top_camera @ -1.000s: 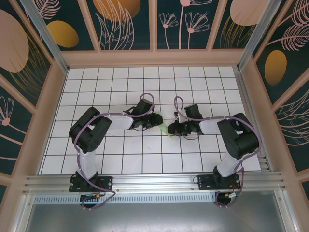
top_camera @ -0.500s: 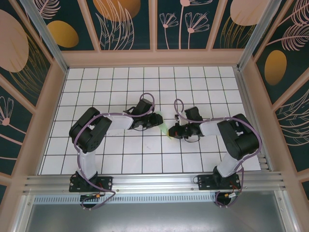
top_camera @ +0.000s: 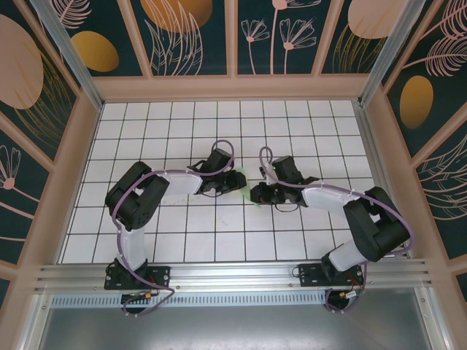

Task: Fold a paper plane with a square sheet of paper (pick it up from the middle)
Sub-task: Fold the wing for the fifth time at the center of the table.

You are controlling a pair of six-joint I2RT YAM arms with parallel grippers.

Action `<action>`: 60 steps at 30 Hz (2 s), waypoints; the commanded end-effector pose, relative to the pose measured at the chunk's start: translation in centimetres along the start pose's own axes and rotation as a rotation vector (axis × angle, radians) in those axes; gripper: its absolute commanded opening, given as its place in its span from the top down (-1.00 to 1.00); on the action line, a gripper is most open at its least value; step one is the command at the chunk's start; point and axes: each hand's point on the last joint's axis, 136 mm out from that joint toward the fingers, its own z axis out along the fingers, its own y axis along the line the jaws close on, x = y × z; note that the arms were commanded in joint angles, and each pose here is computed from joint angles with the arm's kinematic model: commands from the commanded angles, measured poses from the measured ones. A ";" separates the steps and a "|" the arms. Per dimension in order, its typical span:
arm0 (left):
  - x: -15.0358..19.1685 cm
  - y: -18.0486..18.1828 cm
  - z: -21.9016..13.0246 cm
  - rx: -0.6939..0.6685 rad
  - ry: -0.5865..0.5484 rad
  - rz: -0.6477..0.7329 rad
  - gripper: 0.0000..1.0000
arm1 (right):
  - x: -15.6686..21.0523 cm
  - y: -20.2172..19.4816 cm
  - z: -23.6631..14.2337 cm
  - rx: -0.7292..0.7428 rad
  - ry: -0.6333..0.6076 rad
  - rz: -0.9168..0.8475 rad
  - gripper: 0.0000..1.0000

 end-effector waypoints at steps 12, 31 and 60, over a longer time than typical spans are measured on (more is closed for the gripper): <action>0.8 6.9 1.3 -0.257 0.006 -0.030 0.35 | -0.5 -1.7 3.5 0.193 0.045 0.006 0.81; 0.8 7.1 1.3 -0.263 0.004 -0.019 0.35 | 1.6 -3.7 3.3 0.203 0.085 0.062 0.84; 0.9 7.7 1.3 -0.291 0.003 -0.016 0.35 | 7.2 -6.4 2.3 0.102 0.178 0.153 0.85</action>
